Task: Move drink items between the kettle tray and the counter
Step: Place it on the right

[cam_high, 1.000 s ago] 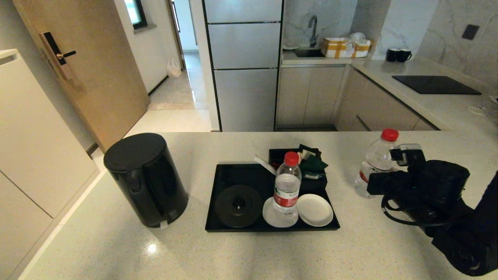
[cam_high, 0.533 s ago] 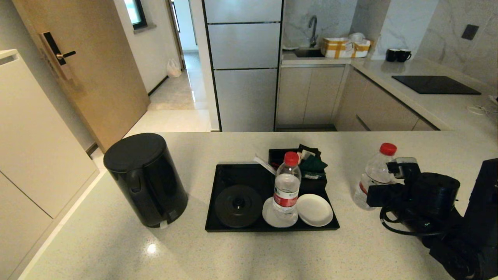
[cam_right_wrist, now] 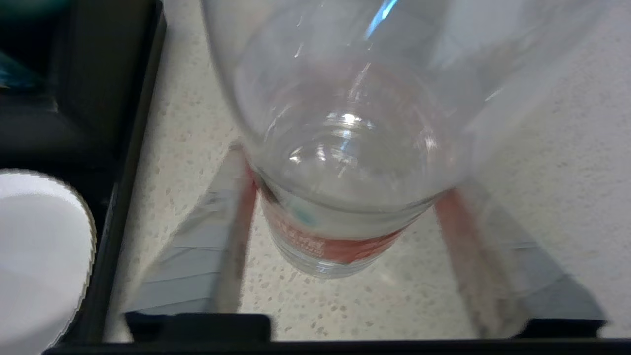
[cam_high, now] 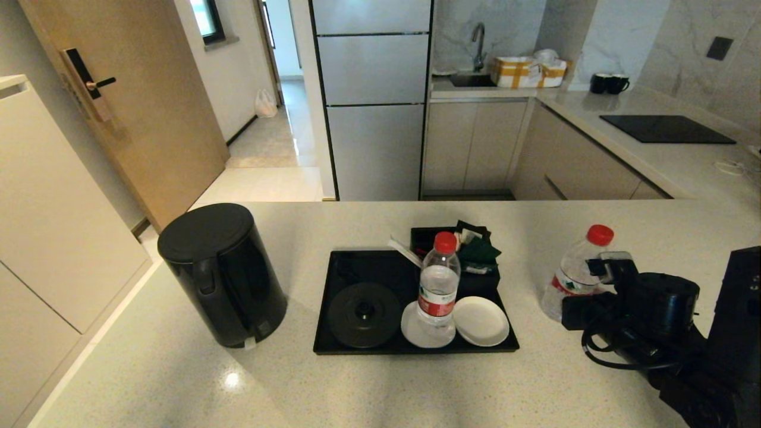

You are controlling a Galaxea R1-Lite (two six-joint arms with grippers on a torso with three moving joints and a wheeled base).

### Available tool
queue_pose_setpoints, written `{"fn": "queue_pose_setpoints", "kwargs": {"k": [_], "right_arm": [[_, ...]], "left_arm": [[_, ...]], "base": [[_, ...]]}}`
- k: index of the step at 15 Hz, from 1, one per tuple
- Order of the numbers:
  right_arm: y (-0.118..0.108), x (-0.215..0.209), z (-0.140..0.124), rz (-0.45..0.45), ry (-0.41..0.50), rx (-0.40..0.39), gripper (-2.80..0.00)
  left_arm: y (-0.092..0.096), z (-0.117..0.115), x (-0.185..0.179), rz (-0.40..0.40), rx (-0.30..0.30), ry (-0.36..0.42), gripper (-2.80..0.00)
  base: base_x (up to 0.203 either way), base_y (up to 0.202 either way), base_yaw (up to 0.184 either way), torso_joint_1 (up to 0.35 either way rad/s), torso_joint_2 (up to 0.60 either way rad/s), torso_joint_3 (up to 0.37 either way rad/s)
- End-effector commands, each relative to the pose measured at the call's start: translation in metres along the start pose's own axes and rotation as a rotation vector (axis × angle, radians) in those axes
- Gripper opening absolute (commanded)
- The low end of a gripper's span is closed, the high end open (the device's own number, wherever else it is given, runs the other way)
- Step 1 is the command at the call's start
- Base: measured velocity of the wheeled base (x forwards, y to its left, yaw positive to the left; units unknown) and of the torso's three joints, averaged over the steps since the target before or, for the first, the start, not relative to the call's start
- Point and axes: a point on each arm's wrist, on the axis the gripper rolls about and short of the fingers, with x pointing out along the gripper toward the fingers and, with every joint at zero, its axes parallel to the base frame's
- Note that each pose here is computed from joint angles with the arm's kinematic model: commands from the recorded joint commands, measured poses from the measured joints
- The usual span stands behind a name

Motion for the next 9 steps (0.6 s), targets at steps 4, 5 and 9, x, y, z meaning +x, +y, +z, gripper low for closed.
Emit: {"fn": "queue_pose_setpoints", "kwargs": {"k": [4,5,9], "right_arm": [[-0.002,-0.012,0.012,0.021,-0.049,0.010,0.00],[-0.003,-0.015,0.015,0.023,-0.061,0.012,0.00],[-0.007,-0.038,0.019,0.023,-0.062,0.002,0.00]], "left_arm": [[0.000,0.000,0.000,-0.001,-0.001,0.002,-2.80],[0.000,0.000,0.000,-0.001,-0.001,0.002,-2.80],[0.000,0.000,0.000,-0.001,-0.001,0.002,-2.80]], "base": [[0.000,0.000,0.000,0.000,0.00,0.000],[0.000,0.000,0.000,0.000,0.00,0.000],[0.000,0.000,0.000,0.000,0.00,0.000]]}}
